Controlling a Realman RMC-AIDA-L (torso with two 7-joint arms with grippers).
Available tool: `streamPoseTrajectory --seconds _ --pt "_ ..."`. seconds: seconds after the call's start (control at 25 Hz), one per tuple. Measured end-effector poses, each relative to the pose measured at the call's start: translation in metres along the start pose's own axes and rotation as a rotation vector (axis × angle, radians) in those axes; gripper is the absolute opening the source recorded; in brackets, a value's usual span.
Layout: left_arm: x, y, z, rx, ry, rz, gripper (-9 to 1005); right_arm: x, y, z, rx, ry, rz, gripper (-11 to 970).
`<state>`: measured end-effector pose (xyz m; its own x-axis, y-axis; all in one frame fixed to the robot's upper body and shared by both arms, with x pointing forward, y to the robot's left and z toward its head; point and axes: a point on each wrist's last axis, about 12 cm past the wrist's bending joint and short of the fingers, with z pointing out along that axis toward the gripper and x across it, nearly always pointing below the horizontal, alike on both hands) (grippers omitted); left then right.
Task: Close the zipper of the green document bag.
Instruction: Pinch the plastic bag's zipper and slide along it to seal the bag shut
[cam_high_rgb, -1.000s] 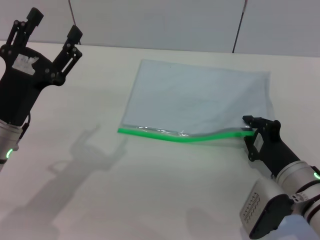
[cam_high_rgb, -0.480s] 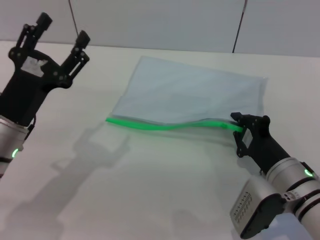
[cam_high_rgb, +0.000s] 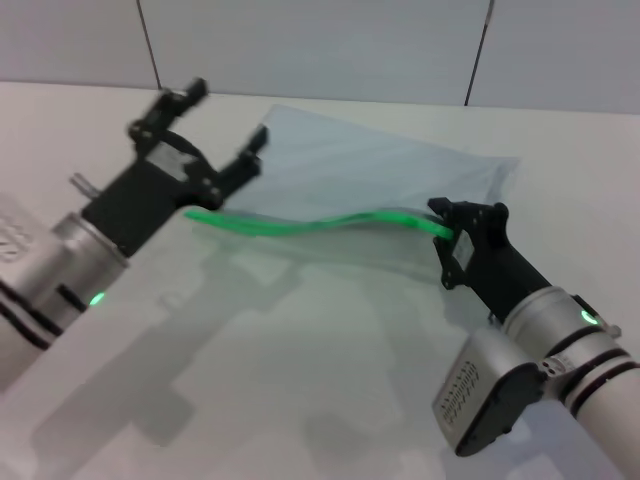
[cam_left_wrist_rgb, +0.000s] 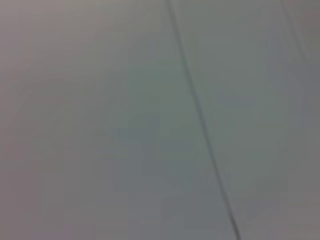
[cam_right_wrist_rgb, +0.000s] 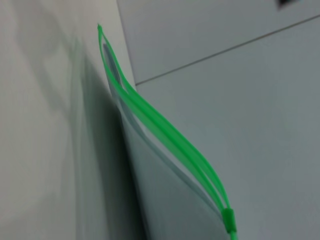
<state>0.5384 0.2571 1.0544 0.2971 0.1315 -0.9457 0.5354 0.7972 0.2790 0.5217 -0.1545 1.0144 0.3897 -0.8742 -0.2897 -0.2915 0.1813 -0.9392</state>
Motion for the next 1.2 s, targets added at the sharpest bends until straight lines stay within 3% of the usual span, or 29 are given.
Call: streamPoseTrajectory --seconds 0.28,0.44,0.48,0.92,1.2 --pt "0.009 -0.023 0.016 0.203 0.077 0.208 827 -0.013 -0.005 0.006 0.004 -0.07 -0.028 47" --pt "0.011 -0.029 0.016 0.259 0.083 0.27 827 -0.017 -0.005 0.007 0.004 -0.088 -0.031 47" --pt "0.011 -0.032 0.017 0.29 0.08 0.328 827 -0.017 -0.005 0.007 0.004 -0.091 -0.033 48" --pt "0.011 -0.044 0.021 0.32 0.033 0.577 826 -0.027 -0.005 0.007 0.003 -0.142 -0.046 49" --pt "0.01 -0.045 0.022 0.316 0.015 0.667 827 -0.032 -0.005 0.007 0.004 -0.168 -0.054 50"
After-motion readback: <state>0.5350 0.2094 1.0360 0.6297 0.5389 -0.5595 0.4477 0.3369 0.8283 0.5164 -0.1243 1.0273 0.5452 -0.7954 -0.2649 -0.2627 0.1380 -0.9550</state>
